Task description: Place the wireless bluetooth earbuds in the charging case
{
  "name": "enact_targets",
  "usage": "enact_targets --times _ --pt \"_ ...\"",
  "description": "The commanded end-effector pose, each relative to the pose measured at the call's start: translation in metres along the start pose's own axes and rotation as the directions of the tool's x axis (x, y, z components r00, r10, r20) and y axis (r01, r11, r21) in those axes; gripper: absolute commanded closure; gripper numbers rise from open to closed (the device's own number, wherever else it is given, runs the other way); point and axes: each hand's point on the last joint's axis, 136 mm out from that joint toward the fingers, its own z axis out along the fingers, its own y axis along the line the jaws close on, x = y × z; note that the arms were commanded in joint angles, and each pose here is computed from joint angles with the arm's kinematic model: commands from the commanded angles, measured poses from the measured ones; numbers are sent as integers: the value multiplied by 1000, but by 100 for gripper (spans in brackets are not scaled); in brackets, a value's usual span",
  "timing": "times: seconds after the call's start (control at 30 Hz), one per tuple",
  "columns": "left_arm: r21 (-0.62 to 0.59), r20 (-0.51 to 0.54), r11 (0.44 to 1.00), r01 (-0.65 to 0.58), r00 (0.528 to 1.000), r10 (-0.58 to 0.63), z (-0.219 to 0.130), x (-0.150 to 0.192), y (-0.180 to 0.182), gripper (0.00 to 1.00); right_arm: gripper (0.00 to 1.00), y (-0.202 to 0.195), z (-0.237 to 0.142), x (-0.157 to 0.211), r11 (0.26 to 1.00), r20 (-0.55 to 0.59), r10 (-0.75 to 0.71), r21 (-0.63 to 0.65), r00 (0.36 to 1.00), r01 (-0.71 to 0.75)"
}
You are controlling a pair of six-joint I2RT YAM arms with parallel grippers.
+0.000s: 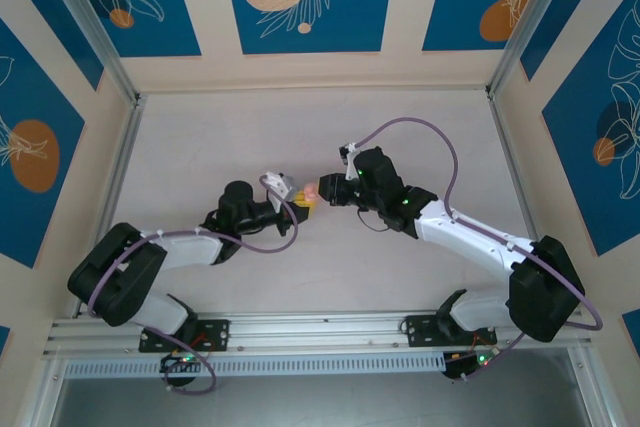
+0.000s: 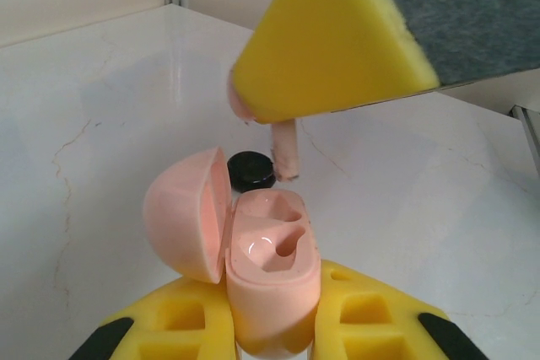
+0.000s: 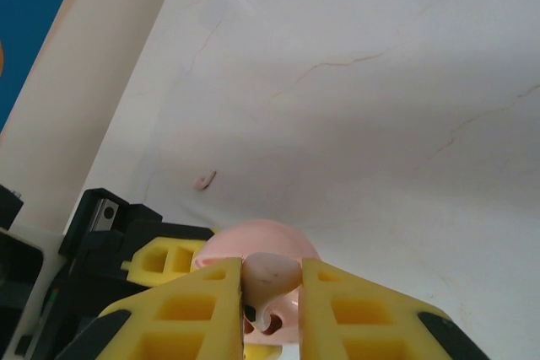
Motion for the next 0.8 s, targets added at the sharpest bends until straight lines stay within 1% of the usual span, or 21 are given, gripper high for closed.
enact_targets --times 0.0,0.37,0.53,0.77 --pt "14 55 999 -45 997 45 2 -23 -5 90 80 6 -2 -11 1000 43 -10 -10 999 10" --pt "-16 118 1000 -7 993 9 2 -37 0 90 81 3 3 -1 1000 20 -22 8 1000 22" --pt "-3 156 1000 4 988 -4 3 -45 -1 90 81 0 5 2 999 19 -35 29 999 34" --pt "-20 173 1000 10 985 -7 2 -50 1 90 80 5 6 6 998 6 -60 21 998 60"
